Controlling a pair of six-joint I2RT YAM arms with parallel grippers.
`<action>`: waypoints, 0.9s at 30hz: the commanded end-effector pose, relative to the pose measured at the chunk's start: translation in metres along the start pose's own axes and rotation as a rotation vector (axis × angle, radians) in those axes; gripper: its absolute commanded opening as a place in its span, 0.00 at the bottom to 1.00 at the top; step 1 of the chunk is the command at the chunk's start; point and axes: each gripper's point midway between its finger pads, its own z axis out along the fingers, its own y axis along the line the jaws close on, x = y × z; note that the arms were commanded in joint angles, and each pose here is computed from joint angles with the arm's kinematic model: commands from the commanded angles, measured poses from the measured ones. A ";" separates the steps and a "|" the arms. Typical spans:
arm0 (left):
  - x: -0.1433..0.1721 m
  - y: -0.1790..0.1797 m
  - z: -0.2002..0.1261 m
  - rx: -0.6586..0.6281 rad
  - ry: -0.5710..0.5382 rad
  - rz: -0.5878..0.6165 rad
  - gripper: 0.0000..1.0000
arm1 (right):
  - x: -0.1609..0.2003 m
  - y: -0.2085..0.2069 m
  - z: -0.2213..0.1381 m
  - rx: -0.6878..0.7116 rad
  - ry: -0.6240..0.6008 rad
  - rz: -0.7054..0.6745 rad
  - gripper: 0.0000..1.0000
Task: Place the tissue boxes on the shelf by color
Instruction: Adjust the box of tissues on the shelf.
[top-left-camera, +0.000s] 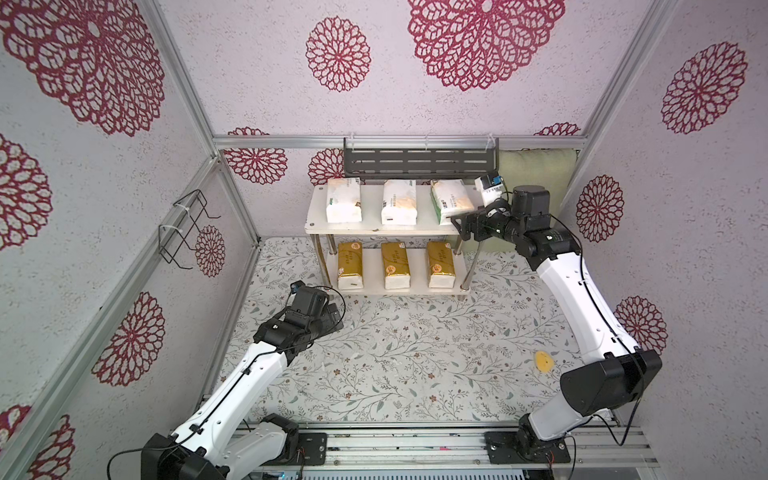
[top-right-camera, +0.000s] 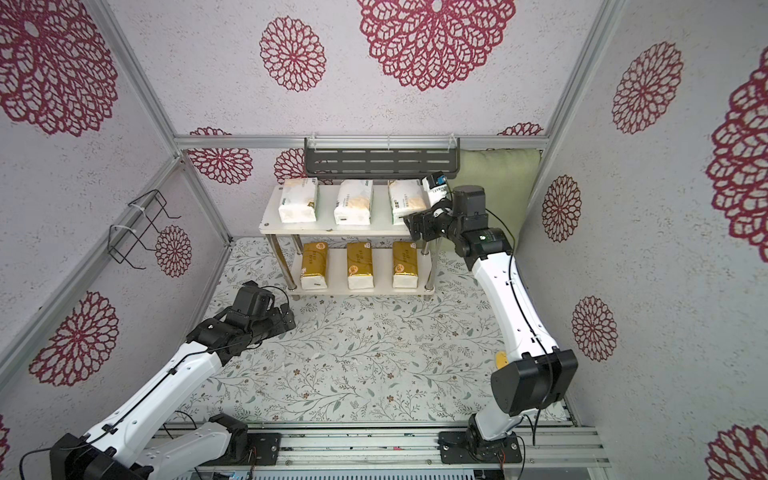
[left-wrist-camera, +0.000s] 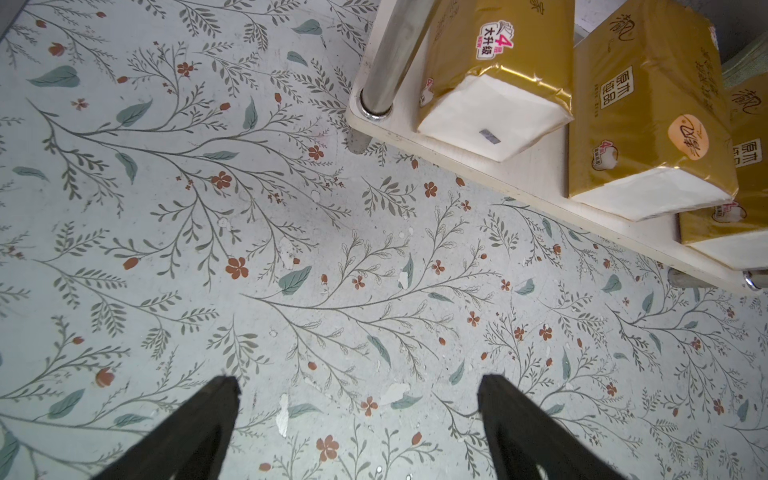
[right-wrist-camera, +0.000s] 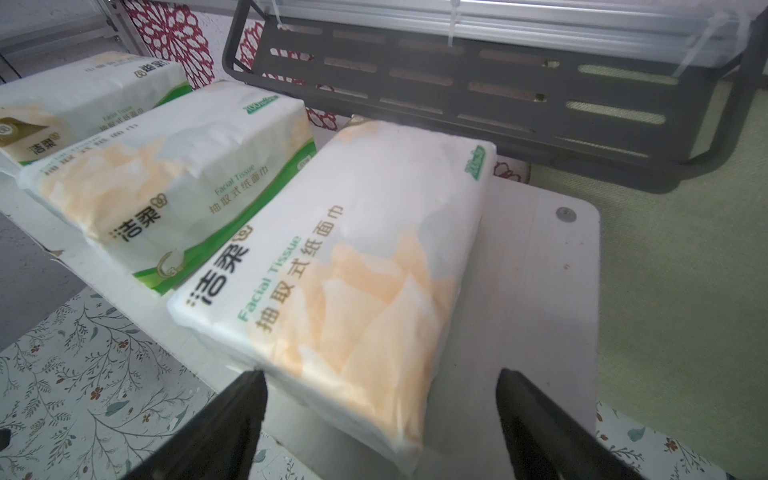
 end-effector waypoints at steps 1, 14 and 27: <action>-0.007 -0.006 -0.005 0.015 -0.016 0.001 0.97 | -0.025 0.004 -0.013 0.000 -0.091 0.012 0.93; -0.007 -0.006 -0.007 0.015 -0.021 0.000 0.97 | -0.025 0.002 -0.011 0.018 -0.096 0.025 0.93; -0.008 -0.004 -0.008 0.012 -0.027 -0.002 0.97 | -0.022 0.000 -0.008 0.022 -0.085 0.029 0.93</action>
